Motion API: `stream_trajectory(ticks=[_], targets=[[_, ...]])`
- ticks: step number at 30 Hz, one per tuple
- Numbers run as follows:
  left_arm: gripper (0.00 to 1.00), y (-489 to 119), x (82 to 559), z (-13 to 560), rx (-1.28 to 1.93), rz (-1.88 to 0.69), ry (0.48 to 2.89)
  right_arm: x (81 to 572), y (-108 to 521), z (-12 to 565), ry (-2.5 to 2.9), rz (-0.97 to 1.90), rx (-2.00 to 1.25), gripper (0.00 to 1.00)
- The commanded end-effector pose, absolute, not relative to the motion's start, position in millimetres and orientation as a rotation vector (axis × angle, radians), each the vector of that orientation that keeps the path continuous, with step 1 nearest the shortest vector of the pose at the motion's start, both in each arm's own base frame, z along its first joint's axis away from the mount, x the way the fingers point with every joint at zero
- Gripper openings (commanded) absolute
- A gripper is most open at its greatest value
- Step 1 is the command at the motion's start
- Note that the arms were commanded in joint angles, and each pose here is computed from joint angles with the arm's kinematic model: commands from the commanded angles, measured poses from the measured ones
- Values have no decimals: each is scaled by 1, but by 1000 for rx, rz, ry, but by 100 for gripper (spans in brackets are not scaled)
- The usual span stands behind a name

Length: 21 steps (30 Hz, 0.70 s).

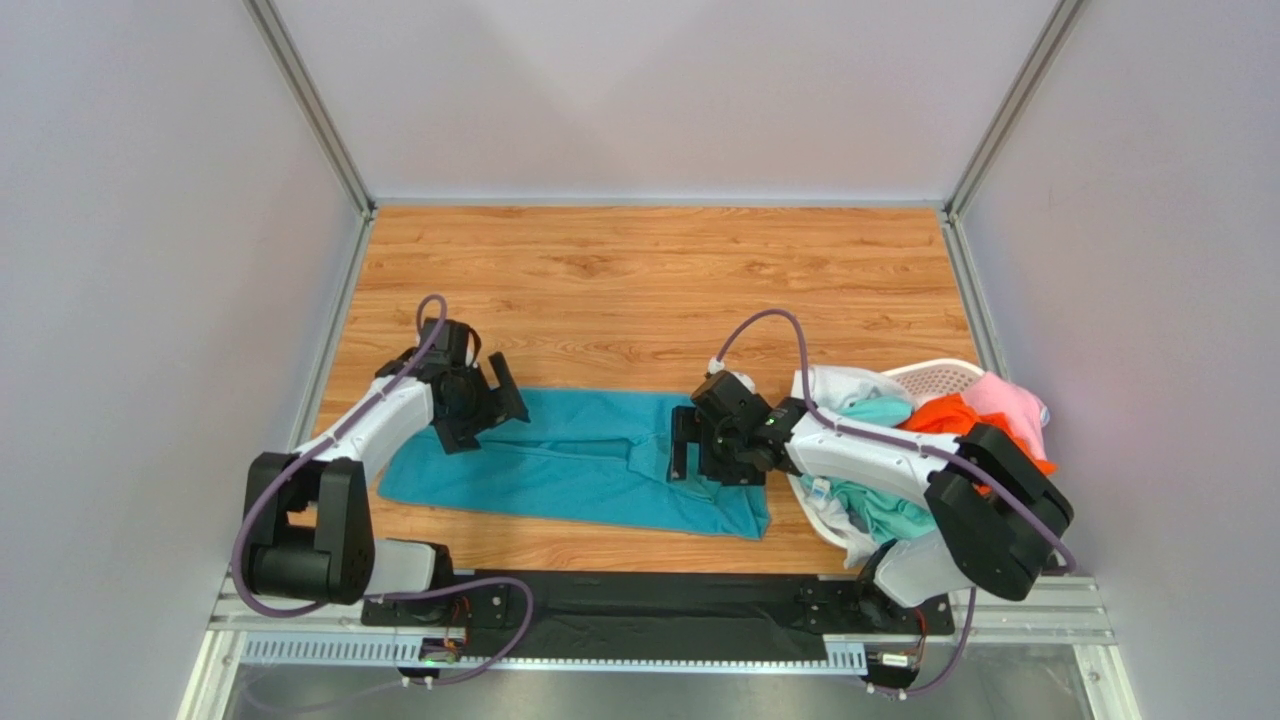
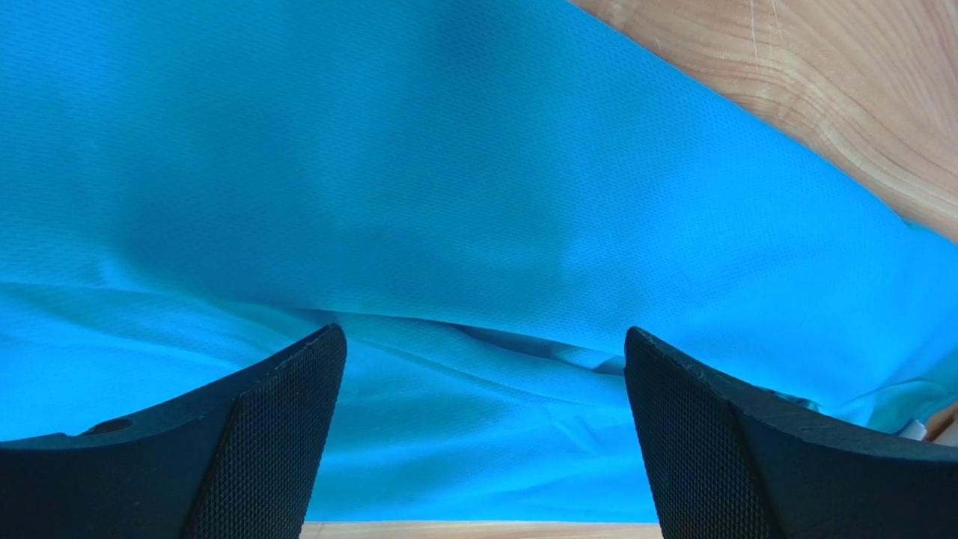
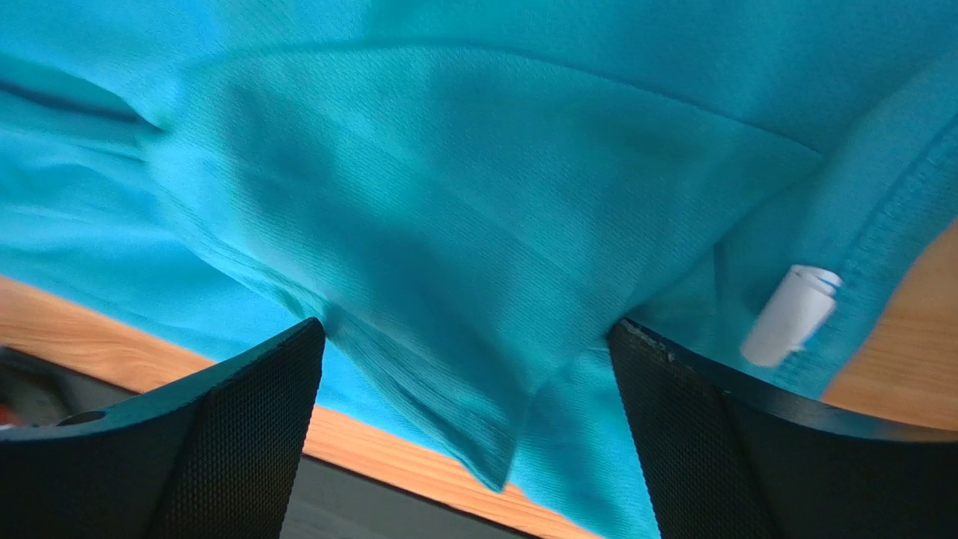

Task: Fold and stack the t-shirts
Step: Fold the tshirt

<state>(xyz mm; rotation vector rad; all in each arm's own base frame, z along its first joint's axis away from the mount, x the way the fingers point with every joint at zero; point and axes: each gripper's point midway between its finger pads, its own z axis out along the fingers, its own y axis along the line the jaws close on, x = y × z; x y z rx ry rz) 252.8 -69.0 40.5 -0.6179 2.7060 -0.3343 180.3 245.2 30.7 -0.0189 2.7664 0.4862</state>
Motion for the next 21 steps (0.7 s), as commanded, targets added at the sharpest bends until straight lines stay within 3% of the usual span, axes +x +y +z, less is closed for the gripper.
stream_trajectory(ticks=[1, 21], targets=[[100, -80, 258, 40, -596, -423, 2691, 196, 258, 26, 2756, 617, 81, 100], [100, -134, 196, 7, -647, -488, 2834, 362, 241, -3, 2831, 528, 79, 100]])
